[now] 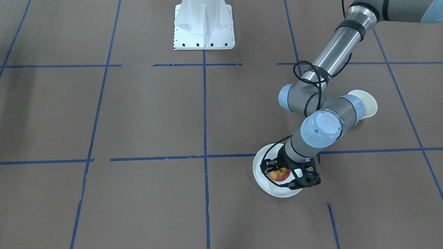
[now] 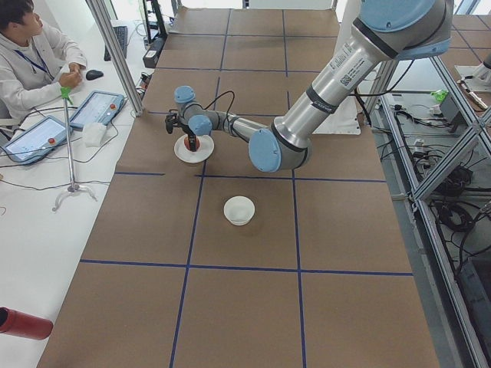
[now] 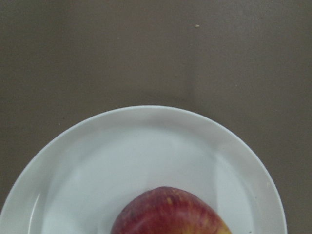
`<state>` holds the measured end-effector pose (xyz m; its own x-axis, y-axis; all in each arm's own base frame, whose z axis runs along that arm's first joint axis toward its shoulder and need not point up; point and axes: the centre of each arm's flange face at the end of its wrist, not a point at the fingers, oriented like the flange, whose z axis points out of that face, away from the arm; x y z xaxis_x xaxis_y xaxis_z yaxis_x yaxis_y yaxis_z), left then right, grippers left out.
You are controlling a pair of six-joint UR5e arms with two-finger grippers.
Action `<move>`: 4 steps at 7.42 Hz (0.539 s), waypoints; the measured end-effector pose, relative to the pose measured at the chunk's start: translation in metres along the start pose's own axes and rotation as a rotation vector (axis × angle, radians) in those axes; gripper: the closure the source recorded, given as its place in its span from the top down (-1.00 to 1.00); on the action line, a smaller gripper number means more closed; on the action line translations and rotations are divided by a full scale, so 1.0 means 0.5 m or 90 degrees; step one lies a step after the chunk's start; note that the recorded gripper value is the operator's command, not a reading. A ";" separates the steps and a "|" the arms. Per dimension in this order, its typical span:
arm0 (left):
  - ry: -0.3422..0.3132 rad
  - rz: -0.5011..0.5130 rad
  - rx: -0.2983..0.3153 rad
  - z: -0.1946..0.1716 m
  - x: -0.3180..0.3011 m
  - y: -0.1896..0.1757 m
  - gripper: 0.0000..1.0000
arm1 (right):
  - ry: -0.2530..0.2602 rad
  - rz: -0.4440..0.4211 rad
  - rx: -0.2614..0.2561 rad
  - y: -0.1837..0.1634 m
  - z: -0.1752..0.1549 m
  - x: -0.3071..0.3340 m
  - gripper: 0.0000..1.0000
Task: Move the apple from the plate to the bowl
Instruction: 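Lower the left gripper and close it around the apple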
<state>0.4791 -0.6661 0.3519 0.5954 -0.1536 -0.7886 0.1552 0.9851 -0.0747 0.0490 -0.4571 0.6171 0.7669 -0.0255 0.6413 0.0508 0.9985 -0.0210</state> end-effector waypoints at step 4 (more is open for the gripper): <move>0.039 0.014 0.050 -0.129 -0.110 -0.010 -1.00 | 0.000 0.000 0.000 0.000 0.000 0.000 1.00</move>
<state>0.3946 -0.6574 0.3562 0.5503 -0.1237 -0.8257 0.2055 0.9786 -0.0097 0.0490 -0.4571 0.6171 0.7668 -0.0257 0.6414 0.0509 0.9985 -0.0208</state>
